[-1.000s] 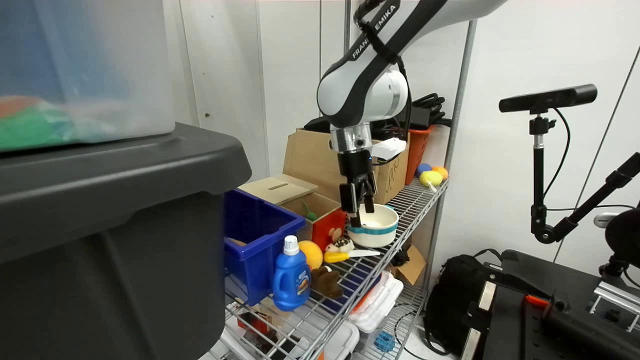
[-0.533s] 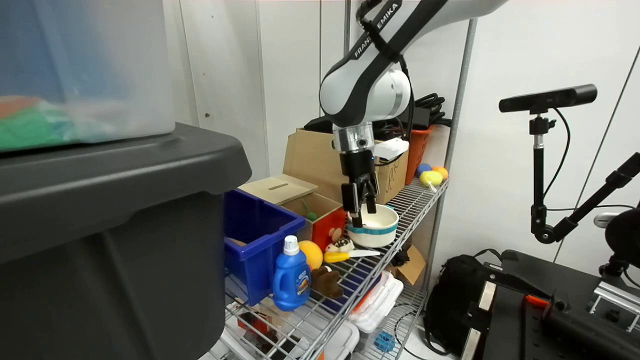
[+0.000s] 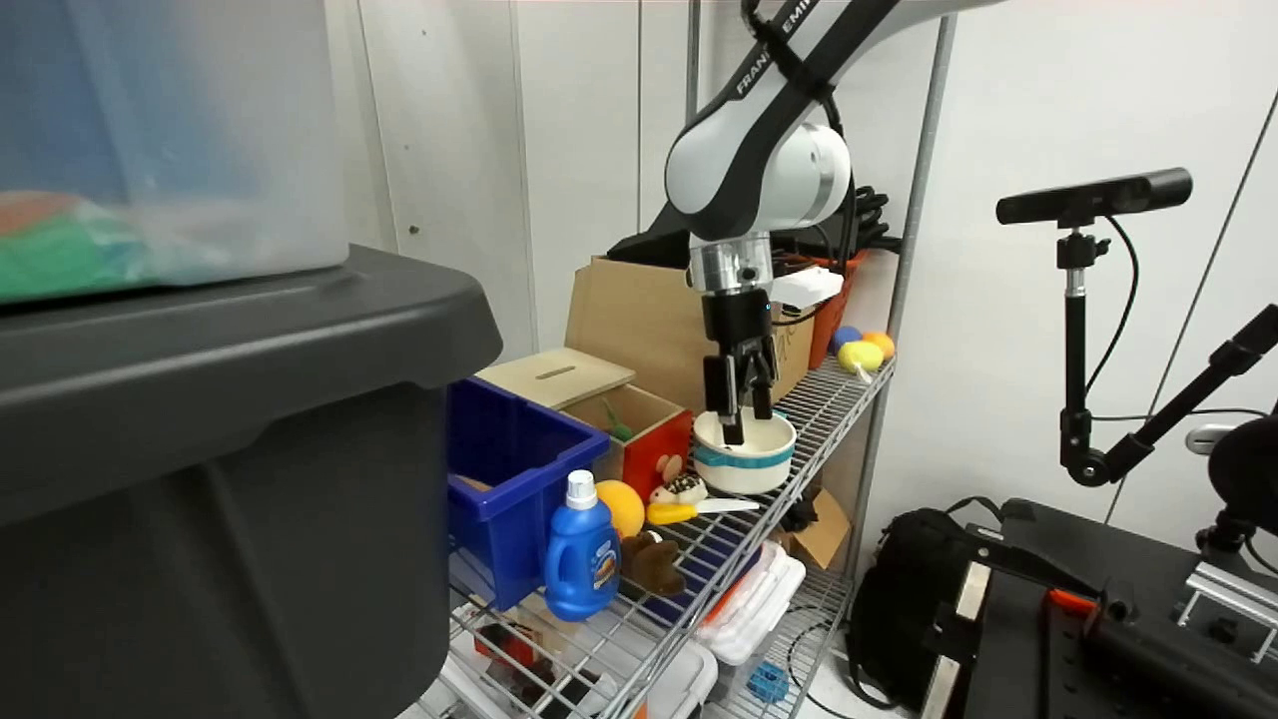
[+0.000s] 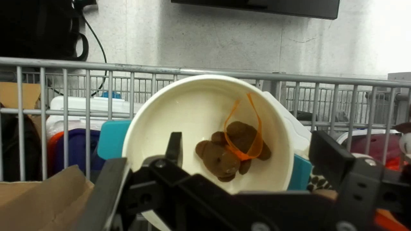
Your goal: Remove the brown plush toy from the white pot and place it on the right side of the rack
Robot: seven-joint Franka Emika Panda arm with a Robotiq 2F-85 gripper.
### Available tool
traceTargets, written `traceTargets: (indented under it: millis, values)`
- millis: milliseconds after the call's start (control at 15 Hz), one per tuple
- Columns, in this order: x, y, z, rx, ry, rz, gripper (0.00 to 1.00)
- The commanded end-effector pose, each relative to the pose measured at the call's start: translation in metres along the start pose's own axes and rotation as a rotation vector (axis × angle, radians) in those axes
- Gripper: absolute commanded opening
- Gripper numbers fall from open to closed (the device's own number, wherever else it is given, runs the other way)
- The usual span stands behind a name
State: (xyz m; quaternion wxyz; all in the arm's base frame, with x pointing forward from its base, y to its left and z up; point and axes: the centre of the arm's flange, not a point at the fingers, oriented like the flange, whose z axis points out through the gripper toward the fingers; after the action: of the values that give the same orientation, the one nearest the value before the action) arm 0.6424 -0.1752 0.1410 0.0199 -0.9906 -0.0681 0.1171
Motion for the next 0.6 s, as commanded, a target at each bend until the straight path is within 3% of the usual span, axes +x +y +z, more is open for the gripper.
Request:
traceTargets:
  millis: [0,533]
  values:
    - [-0.020,0.003,-0.006,0.015,0.022,0.022,1.00]
    - [-0.020,0.024,-0.007,0.013,0.016,0.038,1.00]
